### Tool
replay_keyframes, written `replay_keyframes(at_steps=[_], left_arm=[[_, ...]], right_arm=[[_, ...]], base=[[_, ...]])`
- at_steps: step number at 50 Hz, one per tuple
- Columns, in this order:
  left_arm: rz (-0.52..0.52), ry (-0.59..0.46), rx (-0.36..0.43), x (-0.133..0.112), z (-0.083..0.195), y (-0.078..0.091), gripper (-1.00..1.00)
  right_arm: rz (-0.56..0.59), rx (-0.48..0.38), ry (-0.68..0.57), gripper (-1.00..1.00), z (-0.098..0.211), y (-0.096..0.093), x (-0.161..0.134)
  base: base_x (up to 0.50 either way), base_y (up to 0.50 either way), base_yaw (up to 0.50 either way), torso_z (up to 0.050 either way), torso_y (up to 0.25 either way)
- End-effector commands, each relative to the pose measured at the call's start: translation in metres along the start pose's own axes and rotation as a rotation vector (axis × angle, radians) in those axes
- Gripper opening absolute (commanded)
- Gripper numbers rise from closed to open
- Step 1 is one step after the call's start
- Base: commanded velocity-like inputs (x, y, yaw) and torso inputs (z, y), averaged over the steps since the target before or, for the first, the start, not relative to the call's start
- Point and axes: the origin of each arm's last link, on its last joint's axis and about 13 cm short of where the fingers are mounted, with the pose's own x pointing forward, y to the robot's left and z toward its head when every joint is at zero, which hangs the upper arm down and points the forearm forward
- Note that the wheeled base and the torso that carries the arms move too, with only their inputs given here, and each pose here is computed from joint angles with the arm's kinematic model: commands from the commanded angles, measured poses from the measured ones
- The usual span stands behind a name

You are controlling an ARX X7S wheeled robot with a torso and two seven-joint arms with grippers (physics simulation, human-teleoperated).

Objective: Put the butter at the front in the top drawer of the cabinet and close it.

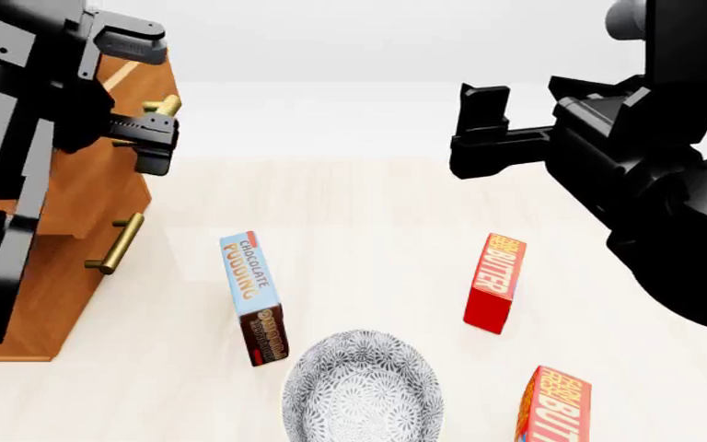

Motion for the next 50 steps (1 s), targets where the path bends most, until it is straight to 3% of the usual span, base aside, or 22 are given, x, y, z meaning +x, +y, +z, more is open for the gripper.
replay_keyframes(at_steps=[1, 13, 35, 38, 50], left_arm=[[-0.146, 0.074, 0.050, 0.004, -0.003, -0.006, 1.00], [-0.238, 0.019, 0.113, -0.006, 0.009, -0.021, 1.00], [-0.550, -0.051, 0.168, -0.012, 0.014, -0.046, 1.00], [-0.635, -0.063, 0.186, -0.010, 0.011, -0.053, 1.00], [-0.818, -0.102, 0.223, -0.010, 0.009, -0.074, 1.00]], right_arm=[[0.001, 0.001, 0.003, 1.00, -0.001, 0.000, 0.001], [0.004, -0.002, 0.000, 1.00, 0.001, 0.002, -0.001], [-0.009, -0.014, -0.012, 1.00, 0.004, 0.001, -0.007], [-0.011, -0.017, -0.014, 1.00, 0.005, 0.001, -0.009], [-0.020, -0.017, -0.012, 1.00, 0.004, 0.000, -0.010]], base=[[0.00, 0.00, 0.00, 0.000, 0.000], [0.00, 0.00, 0.00, 0.000, 0.000], [0.00, 0.00, 0.00, 0.000, 0.000], [0.00, 0.00, 0.00, 0.000, 0.000], [0.00, 0.00, 0.00, 0.000, 0.000]])
